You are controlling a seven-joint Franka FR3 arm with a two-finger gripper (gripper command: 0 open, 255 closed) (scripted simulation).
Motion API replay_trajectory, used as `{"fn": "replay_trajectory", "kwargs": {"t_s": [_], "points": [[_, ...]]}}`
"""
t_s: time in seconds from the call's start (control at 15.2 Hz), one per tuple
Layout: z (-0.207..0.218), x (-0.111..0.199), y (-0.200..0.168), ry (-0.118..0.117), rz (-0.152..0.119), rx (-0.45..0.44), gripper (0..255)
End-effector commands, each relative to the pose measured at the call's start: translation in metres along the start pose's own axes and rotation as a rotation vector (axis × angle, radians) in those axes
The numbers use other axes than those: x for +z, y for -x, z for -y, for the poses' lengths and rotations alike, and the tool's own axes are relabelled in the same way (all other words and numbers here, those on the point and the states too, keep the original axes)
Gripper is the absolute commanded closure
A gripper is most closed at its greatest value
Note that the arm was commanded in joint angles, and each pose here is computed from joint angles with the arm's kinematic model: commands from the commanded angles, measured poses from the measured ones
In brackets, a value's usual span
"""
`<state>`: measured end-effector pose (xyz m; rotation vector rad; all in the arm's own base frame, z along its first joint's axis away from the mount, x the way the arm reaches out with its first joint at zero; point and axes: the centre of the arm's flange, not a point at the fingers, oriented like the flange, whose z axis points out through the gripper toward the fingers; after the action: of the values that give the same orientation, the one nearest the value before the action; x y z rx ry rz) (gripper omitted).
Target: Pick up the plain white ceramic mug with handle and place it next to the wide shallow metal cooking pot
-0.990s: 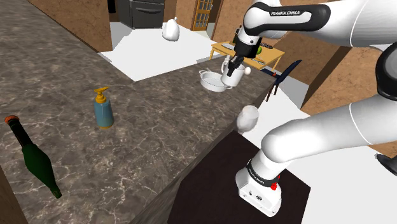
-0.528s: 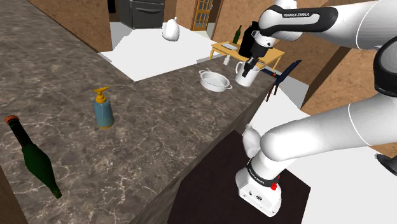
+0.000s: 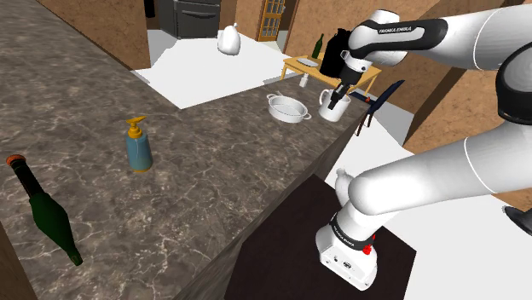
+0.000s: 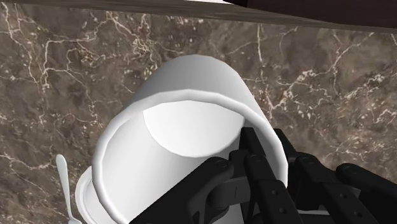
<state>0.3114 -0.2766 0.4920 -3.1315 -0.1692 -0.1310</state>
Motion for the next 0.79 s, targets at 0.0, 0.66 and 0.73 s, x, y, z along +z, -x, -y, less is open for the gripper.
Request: {"fn": "replay_trajectory", "kwargs": {"t_s": [0.0, 0.66, 0.73], "points": [[0.0, 0.011, 0.001, 0.001, -0.001, 0.0, 255], [0.001, 0.063, 0.005, 0.001, -0.001, 0.0, 255], [0.001, 0.068, 0.006, 0.001, -0.001, 0.0, 255]]}}
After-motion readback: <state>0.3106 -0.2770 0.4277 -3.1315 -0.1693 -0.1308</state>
